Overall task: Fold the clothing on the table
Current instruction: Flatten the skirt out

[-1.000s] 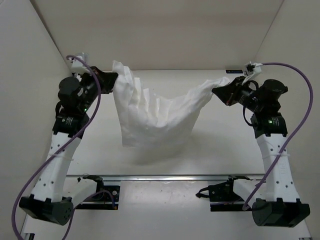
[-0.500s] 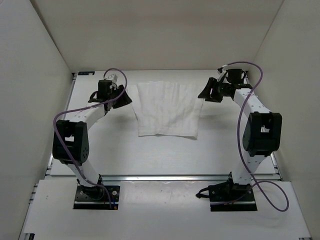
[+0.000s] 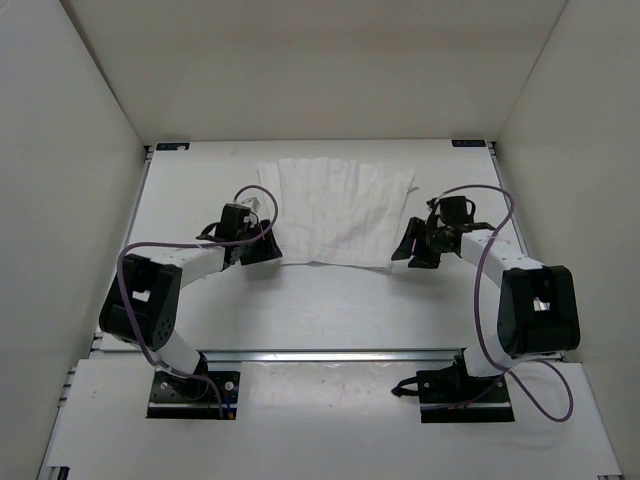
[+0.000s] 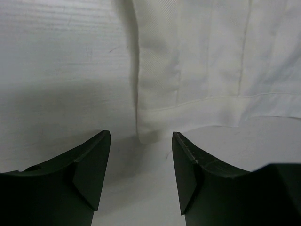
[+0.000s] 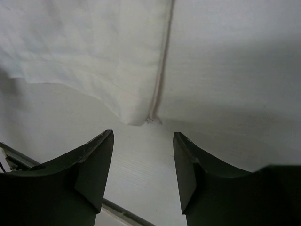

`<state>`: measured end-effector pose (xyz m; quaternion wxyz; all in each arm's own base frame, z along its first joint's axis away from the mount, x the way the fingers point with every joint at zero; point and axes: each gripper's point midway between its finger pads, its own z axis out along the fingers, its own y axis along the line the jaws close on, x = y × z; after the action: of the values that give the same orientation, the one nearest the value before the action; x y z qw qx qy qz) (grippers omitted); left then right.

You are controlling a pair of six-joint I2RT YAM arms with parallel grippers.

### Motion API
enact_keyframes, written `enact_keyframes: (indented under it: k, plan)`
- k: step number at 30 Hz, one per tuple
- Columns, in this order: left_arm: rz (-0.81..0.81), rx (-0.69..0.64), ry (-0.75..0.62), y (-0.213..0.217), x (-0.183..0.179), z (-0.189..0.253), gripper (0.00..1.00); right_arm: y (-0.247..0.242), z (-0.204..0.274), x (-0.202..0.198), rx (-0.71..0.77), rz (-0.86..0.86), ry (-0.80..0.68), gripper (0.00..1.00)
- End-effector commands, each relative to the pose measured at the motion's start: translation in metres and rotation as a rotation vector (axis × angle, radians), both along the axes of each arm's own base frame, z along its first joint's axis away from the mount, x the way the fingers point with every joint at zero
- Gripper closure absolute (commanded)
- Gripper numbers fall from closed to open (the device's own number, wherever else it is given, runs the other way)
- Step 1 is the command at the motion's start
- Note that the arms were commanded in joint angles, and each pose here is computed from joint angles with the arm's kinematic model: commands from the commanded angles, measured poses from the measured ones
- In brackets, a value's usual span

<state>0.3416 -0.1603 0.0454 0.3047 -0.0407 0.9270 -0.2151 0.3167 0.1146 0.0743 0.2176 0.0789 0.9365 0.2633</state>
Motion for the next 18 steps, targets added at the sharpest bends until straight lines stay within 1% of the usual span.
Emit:
enact_keyframes:
  k: [1,5,6,8,10,13,14,16,17,18]
  plan:
    - [0.031,0.032,0.003,0.001,-0.002,-0.009,0.35,0.003,-0.001,0.002,-0.004,-0.032,-0.031,0.49]
    - [0.032,0.011,0.019,-0.003,-0.007,-0.019,0.34,0.01,-0.012,-0.002,-0.008,-0.031,-0.015,0.49]
    - [0.041,0.012,0.022,-0.003,-0.005,-0.023,0.34,0.011,-0.018,-0.008,-0.001,-0.03,0.009,0.5]
    - [0.026,-0.002,0.027,-0.009,-0.003,-0.023,0.35,0.01,-0.026,-0.008,0.003,-0.053,0.019,0.49]
    - [0.016,-0.012,0.045,-0.015,0.0,-0.028,0.36,0.011,-0.03,-0.006,0.025,-0.065,0.015,0.51]
    - [-0.007,-0.054,0.043,-0.027,0.003,-0.029,0.43,0.013,-0.038,-0.007,0.053,-0.072,0.044,0.53]
    - [-0.011,-0.065,0.044,-0.029,0.005,-0.03,0.49,0.012,-0.045,-0.007,0.047,-0.081,0.06,0.53]
    - [-0.032,-0.088,0.055,-0.036,0.001,-0.032,0.71,0.016,-0.052,-0.006,0.062,-0.071,0.072,0.59]
    - [-0.031,-0.082,0.053,-0.034,0.003,-0.033,0.77,0.017,-0.054,-0.008,0.072,-0.069,0.078,0.61]
    - [-0.037,-0.084,0.069,-0.035,-0.001,-0.037,0.8,0.016,-0.057,-0.005,0.071,-0.076,0.085,0.64]
